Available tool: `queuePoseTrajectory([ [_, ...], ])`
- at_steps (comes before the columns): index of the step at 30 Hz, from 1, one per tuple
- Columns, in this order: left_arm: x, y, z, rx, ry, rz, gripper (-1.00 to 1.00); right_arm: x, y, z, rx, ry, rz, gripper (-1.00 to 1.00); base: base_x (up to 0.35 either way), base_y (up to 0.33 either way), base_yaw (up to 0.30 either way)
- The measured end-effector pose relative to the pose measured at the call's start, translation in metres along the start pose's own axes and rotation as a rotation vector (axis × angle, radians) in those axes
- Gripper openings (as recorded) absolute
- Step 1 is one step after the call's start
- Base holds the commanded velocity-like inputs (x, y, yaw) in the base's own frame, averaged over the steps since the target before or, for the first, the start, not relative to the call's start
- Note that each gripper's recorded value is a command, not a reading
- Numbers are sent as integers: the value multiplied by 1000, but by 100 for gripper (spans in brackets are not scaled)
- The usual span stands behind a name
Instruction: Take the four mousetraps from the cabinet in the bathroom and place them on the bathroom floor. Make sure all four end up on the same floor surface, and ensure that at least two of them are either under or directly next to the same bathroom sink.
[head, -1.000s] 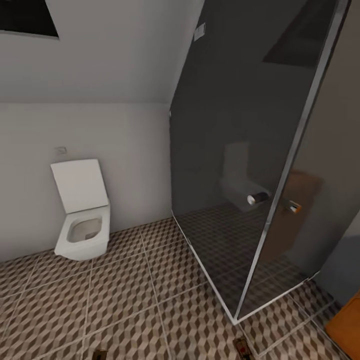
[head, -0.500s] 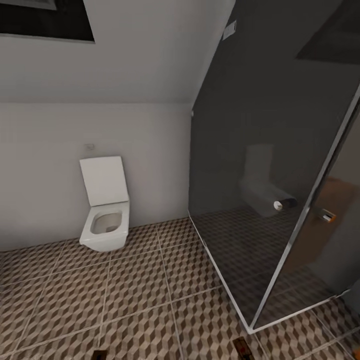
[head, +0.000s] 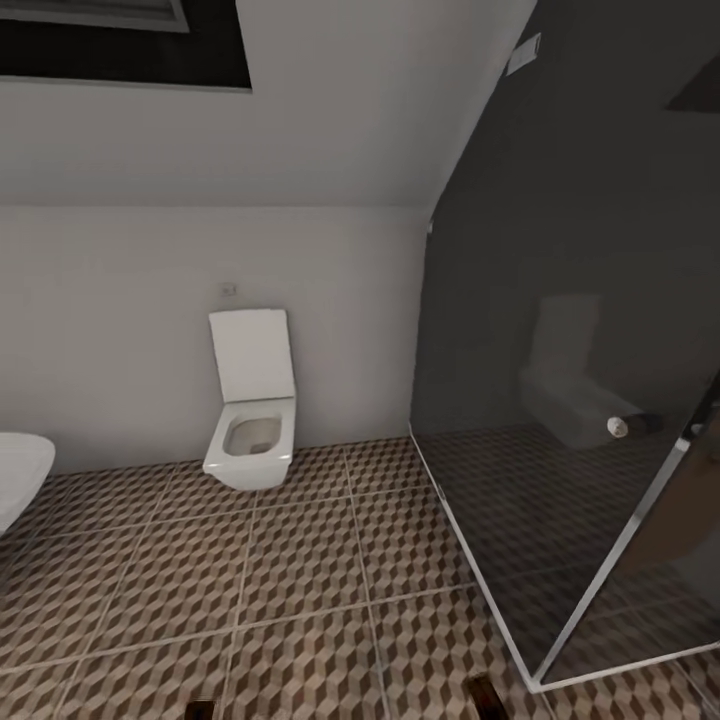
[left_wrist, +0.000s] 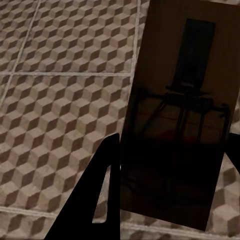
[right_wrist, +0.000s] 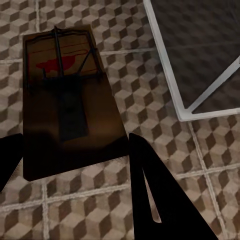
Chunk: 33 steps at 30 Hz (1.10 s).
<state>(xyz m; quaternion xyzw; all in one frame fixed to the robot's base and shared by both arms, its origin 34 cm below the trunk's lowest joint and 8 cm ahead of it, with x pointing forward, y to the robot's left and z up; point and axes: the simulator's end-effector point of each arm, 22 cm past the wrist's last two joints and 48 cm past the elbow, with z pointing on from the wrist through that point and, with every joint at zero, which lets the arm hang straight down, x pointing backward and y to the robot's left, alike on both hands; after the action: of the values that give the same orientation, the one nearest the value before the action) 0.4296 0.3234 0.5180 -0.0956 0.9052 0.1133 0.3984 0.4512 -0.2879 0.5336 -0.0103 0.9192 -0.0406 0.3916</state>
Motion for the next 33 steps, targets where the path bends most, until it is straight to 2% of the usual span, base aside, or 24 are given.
queuePoseTrajectory([
  [33, 0, 0, 0, 0, 0, 0, -100, 0, 1, 0, -2, 0, 0, -100, 0, 0, 254],
])
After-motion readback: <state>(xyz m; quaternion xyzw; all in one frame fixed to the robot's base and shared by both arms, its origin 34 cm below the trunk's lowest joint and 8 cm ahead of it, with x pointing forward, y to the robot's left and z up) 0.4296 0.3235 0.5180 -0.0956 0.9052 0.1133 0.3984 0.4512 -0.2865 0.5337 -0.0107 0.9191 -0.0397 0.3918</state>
